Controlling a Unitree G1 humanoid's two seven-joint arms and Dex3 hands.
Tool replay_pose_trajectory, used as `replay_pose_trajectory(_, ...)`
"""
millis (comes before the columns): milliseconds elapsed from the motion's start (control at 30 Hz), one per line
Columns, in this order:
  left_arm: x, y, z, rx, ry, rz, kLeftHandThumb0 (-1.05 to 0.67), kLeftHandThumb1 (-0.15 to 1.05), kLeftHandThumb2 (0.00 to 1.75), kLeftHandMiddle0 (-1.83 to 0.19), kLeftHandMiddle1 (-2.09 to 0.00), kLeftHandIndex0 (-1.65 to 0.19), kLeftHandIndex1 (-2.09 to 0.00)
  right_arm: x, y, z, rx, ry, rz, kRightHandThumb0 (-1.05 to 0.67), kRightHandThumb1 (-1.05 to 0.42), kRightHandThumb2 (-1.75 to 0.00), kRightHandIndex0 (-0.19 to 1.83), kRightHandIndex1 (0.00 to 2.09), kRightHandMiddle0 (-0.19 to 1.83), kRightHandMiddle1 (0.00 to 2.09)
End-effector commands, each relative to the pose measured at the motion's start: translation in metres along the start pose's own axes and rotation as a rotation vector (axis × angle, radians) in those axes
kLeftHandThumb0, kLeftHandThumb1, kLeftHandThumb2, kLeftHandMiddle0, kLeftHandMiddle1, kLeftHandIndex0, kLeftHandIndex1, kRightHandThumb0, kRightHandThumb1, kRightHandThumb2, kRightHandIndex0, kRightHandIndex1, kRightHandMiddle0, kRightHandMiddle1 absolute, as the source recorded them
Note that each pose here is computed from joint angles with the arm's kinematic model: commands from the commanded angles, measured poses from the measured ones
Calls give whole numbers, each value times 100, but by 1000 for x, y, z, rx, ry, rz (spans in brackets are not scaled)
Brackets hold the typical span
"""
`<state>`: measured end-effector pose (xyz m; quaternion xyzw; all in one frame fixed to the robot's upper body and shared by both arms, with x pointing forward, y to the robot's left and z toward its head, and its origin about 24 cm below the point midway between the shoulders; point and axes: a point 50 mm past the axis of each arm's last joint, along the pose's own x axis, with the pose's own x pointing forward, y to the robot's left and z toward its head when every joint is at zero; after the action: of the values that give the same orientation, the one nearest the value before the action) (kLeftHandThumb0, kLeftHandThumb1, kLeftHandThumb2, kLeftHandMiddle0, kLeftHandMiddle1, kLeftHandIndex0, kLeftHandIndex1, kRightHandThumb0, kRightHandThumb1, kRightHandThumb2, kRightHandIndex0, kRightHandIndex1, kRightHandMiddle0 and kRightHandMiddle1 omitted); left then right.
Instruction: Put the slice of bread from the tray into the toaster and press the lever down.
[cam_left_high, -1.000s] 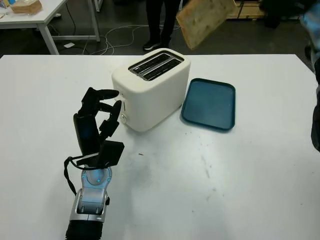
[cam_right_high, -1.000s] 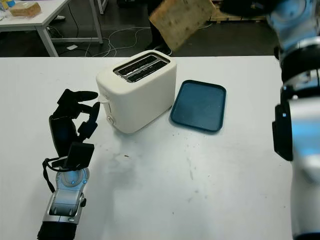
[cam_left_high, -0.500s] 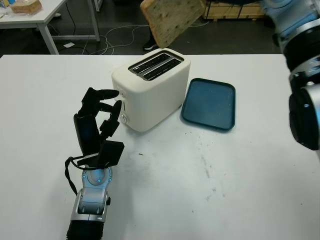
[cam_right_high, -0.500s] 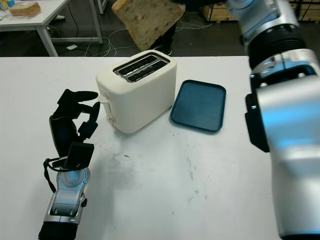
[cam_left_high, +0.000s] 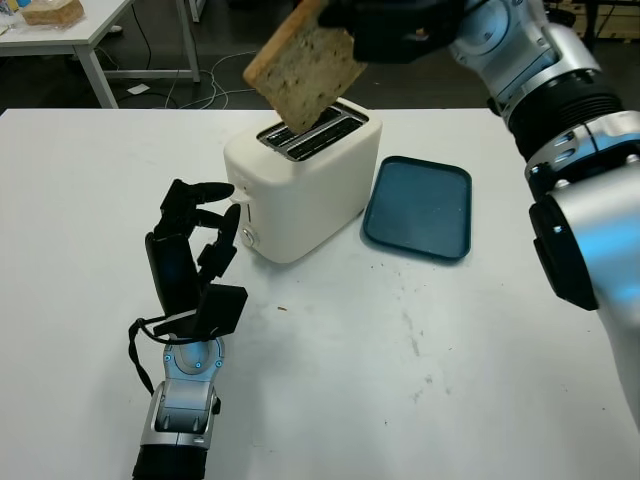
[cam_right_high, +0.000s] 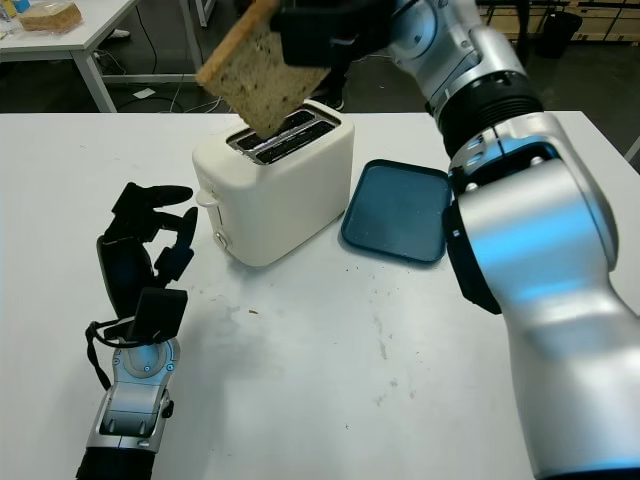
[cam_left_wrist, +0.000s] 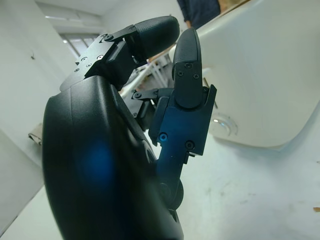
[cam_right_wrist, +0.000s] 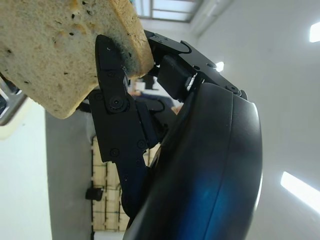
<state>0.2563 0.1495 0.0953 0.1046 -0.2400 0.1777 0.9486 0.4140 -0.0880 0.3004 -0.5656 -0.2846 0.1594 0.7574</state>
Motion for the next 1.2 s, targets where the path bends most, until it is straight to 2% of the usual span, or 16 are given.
replay_pose_trajectory(0,-2,0,2,-18,-3,9,-39,92,26,-55,-151,-51,-113,-1,10,-4,-15,27,16,-41,-92,-14,86,123,86,78)
replay_pose_trajectory(167,-2,0,1,-20,-5,8,-39,92,26,-54,-152,-51,-114,-3,18,-7,-58,38,46,-41,-92,-14,85,121,84,75)
replay_pose_trajectory(300,-2,0,1,-20,-2,7,-39,92,27,-53,-153,-51,-114,-5,24,-10,-89,43,67,-41,-92,-13,83,141,85,88)
replay_pose_trajectory(533,-2,0,1,-17,-4,8,-39,92,26,-54,-152,-51,-115,-10,34,-16,-138,50,96,-41,-92,-13,83,133,80,92)
replay_pose_trajectory(667,-3,0,1,-13,-3,6,-40,92,26,-54,-151,-51,-115,-12,35,-19,-292,34,108,-42,-92,-15,77,133,79,89)
replay_pose_trajectory(767,-3,0,1,-17,-4,3,-40,92,27,-54,-150,-51,-114,-14,34,-20,-390,5,94,-40,-92,-12,80,122,81,77)
replay_pose_trajectory(867,-3,0,1,-21,-7,1,-39,92,27,-54,-151,-51,-114,-16,30,-22,-522,-23,80,-41,-92,-10,74,147,78,98)
replay_pose_trajectory(967,-3,-1,1,-22,-8,0,-39,92,26,-54,-151,-51,-114,-16,25,-23,-672,-46,77,-41,-92,-8,71,150,76,97)
replay_pose_trajectory(1033,-3,-1,1,-20,-8,-1,-39,92,26,-54,-151,-51,-114,-16,23,-23,-748,-64,74,-41,-92,-10,69,156,73,110)
replay_pose_trajectory(1100,-3,-1,1,-22,-7,-1,-39,92,26,-54,-151,-51,-114,-16,23,-23,-812,-81,68,-41,-92,-8,71,142,72,105)
replay_pose_trajectory(1167,-3,-2,1,-28,-5,0,-39,92,26,-54,-151,-51,-114,-15,23,-23,-875,-92,74,-41,-92,-7,73,134,76,89)
